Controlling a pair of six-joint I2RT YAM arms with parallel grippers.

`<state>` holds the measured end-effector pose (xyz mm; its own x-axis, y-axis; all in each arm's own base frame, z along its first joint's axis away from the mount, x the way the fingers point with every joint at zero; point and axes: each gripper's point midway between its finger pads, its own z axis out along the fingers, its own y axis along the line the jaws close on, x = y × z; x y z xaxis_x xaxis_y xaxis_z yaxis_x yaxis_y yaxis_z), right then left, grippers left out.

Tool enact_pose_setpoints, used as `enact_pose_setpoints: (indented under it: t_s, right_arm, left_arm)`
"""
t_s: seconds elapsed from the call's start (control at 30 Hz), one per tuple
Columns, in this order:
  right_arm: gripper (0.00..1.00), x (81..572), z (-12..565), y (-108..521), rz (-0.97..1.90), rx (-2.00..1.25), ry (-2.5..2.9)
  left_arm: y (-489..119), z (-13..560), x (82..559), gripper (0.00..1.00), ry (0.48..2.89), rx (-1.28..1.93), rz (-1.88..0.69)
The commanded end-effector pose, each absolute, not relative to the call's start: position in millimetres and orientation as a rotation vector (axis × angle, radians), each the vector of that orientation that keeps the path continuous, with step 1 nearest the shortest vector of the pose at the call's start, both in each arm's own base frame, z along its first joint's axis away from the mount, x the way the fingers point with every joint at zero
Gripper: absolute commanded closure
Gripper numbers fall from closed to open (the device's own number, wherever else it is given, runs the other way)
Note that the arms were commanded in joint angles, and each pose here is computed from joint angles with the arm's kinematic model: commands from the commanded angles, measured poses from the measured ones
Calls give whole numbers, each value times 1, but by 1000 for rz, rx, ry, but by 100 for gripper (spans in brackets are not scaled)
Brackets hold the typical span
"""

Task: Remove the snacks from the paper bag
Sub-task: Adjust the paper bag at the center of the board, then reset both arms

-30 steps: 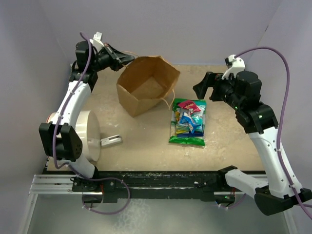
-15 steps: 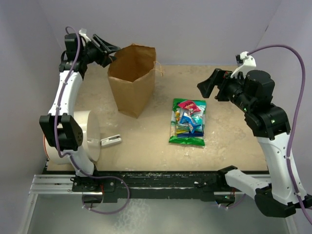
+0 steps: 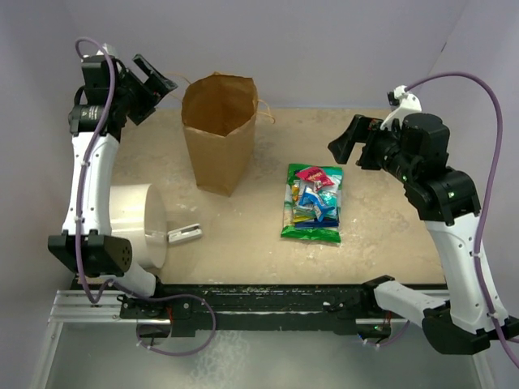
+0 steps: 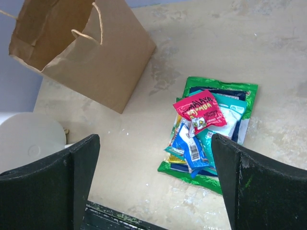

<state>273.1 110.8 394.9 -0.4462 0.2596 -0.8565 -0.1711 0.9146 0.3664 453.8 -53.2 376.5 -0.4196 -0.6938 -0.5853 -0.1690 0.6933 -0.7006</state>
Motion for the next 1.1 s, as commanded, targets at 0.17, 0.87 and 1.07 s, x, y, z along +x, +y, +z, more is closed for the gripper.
enact_pose_setpoints:
  t_s: [0.17, 0.87, 1.07]
  right_arm:
    - [1, 258, 422, 75, 306, 87, 1928]
    - [0, 172, 526, 32, 225, -18, 1528]
    - [0, 171, 519, 34, 247, -7, 1540]
  left_arm:
    - [-65, 438, 365, 1, 1816, -165, -385]
    - [-62, 534, 153, 1, 1348, 114, -412]
    - [-55, 535, 149, 1, 1343, 92, -386]
